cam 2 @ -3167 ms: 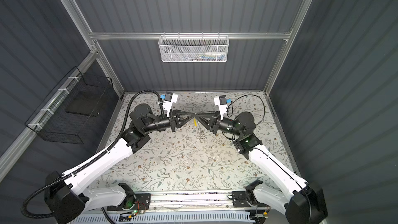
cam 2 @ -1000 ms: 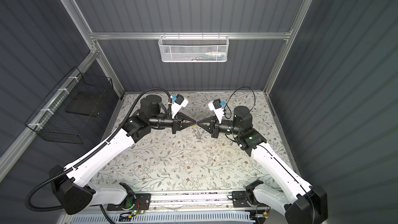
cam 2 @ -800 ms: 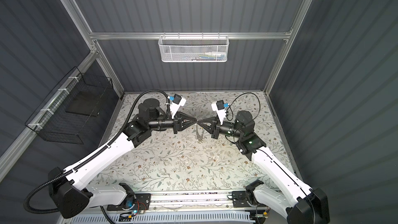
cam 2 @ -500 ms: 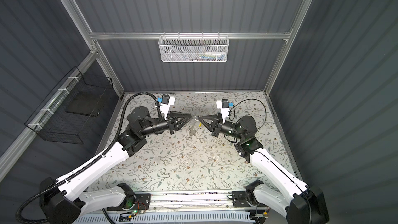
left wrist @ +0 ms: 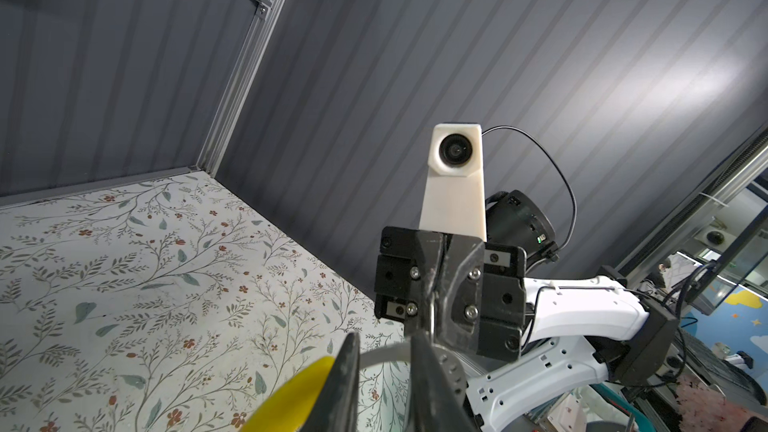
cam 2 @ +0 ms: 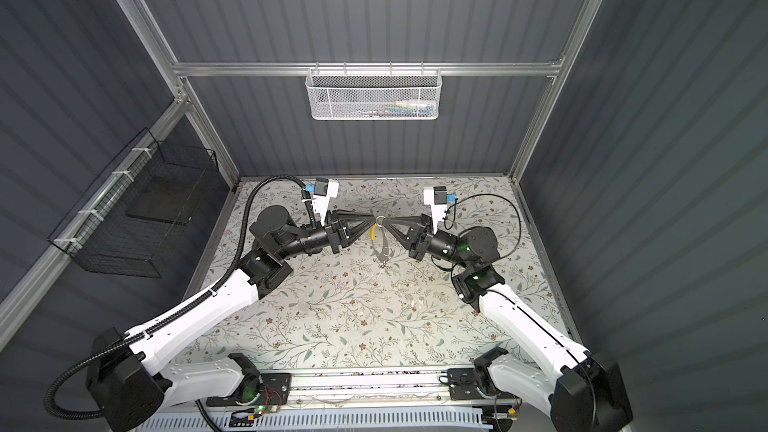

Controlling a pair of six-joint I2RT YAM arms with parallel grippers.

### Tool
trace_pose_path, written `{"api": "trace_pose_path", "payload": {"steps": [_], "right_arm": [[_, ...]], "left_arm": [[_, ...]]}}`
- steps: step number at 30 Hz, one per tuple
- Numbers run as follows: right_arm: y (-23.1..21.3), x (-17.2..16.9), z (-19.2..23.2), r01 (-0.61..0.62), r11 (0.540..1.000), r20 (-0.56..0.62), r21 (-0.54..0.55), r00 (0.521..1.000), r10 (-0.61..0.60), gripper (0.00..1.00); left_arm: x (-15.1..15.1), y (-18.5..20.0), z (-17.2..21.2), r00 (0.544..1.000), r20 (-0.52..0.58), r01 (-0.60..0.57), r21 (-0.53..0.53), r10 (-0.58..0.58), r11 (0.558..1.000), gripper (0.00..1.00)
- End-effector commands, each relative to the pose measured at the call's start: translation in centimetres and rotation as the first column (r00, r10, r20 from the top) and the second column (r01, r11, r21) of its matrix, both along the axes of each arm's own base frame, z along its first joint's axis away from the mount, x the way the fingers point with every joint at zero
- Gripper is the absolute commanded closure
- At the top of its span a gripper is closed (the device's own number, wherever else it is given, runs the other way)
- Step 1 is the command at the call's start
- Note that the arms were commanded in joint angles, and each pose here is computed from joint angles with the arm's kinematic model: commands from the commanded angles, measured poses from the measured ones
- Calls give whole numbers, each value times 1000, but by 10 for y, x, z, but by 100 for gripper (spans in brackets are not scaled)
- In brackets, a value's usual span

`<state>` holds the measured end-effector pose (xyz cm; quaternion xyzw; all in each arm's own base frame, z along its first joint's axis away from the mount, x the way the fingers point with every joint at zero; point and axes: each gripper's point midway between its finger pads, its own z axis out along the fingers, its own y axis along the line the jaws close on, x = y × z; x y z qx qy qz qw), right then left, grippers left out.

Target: Put the keys on the keyring

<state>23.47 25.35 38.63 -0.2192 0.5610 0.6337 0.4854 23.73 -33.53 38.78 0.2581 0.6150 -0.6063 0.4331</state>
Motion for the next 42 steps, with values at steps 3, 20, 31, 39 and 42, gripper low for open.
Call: {"api": "trace_pose_path", "payload": {"steps": [3,20,31,39,42], "right_arm": [[0,-5,3,-4,1000,24,10,1000,4,100],[-6,1,3,66,998,25,16,997,-67,100],[-5,0,3,53,999,24,13,998,-53,100],[-4,-1,4,49,999,25,11,998,-50,100],[-4,-1,2,47,999,23,10,999,-48,100]], "left_arm": [[-10,-6,15,997,24,79,-51,-78,996,80],[-13,4,20,999,37,34,-79,-31,996,82],[-17,-6,19,993,31,116,-81,-114,990,84],[-18,-12,18,991,28,135,-77,-133,988,85],[-17,-11,20,992,32,127,-82,-125,989,85]]}}
